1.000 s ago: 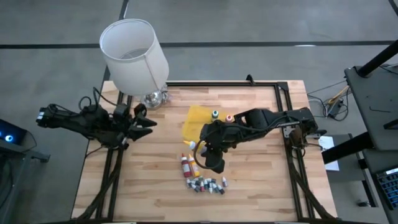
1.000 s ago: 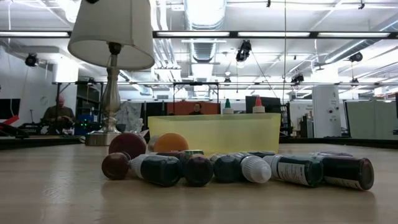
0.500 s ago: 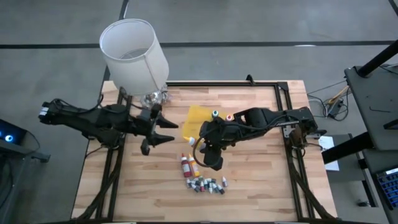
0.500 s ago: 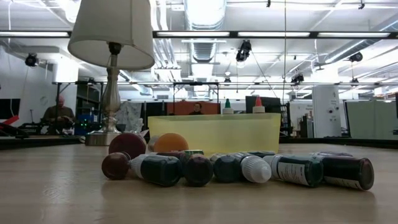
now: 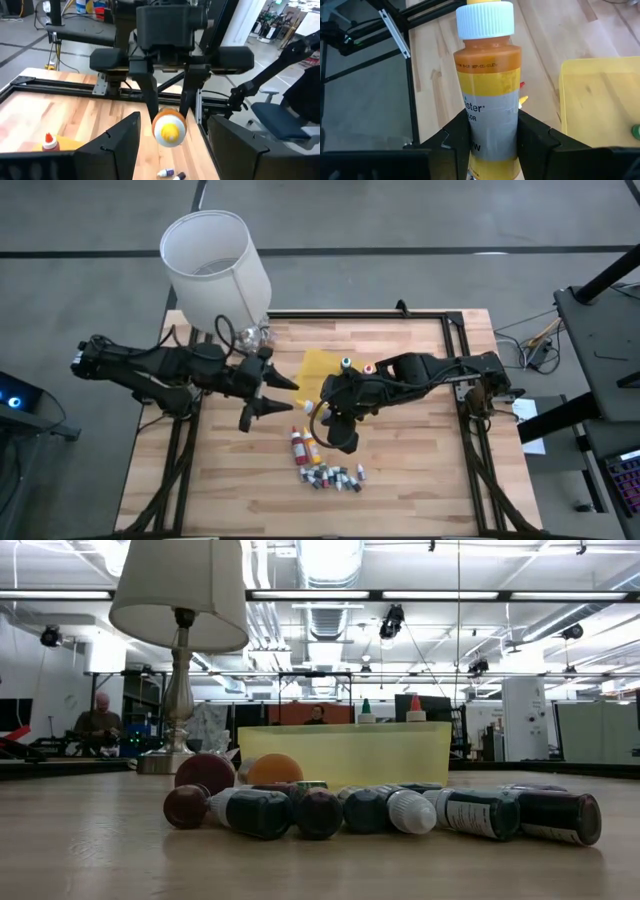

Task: Pick & Place food coloring
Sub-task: Put the large yellow food coloring bottle into the yellow bin

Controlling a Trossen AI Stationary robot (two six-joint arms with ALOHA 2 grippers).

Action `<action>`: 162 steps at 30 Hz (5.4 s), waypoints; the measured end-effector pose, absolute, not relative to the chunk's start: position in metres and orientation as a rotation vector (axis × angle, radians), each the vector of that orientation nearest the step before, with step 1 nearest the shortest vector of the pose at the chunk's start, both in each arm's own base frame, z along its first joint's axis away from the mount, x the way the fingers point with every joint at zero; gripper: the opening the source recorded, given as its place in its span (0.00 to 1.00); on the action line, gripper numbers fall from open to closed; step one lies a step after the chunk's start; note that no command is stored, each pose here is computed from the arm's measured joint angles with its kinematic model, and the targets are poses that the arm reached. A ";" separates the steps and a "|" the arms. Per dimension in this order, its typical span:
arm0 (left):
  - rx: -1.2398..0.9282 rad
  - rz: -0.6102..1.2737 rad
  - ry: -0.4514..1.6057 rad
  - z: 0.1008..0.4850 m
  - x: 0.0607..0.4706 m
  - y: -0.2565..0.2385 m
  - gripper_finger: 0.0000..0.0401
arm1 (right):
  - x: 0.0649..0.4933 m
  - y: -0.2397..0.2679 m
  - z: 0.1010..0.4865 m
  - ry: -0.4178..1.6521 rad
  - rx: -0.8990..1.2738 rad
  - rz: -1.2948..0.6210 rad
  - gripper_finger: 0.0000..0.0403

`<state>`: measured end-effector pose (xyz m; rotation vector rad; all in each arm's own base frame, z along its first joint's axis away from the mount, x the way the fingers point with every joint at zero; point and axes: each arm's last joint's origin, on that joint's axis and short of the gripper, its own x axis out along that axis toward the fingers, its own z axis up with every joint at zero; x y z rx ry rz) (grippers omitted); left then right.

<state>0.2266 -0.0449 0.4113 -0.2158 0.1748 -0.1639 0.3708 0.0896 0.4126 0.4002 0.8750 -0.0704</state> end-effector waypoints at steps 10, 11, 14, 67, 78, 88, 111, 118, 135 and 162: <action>-0.207 -0.147 0.296 0.421 0.247 -0.049 0.51 | 0.371 0.090 0.412 0.876 0.400 -0.070 0.29; -0.207 -0.146 0.314 0.421 0.250 -0.049 0.51 | 0.371 0.090 0.412 0.876 0.400 -0.070 0.29; -0.205 -0.147 0.351 0.421 0.256 -0.051 0.51 | 0.371 0.090 0.412 0.876 0.400 -0.070 0.29; -0.263 -0.147 0.457 0.411 0.278 -0.051 0.45 | 0.371 0.090 0.412 0.882 0.376 -0.058 0.29; -0.267 -0.154 0.435 0.417 0.271 -0.050 0.44 | 0.371 0.090 0.412 0.883 0.376 -0.055 0.29; -0.273 -0.184 0.439 0.417 0.271 -0.051 0.44 | 0.371 0.090 0.412 0.883 0.376 -0.055 0.29; -0.270 -0.187 0.449 0.415 0.272 -0.051 0.23 | 0.370 0.090 0.412 0.884 0.376 -0.057 0.29; -0.270 -0.188 0.450 0.415 0.272 -0.051 0.24 | 0.371 0.090 0.412 0.883 0.391 -0.063 0.34; -0.273 -0.179 0.515 0.409 0.270 -0.047 0.24 | 0.336 0.083 0.469 0.722 0.398 0.003 0.56; -0.284 0.093 0.743 0.383 0.296 0.057 0.24 | 0.236 0.048 0.530 0.482 0.330 -0.258 0.56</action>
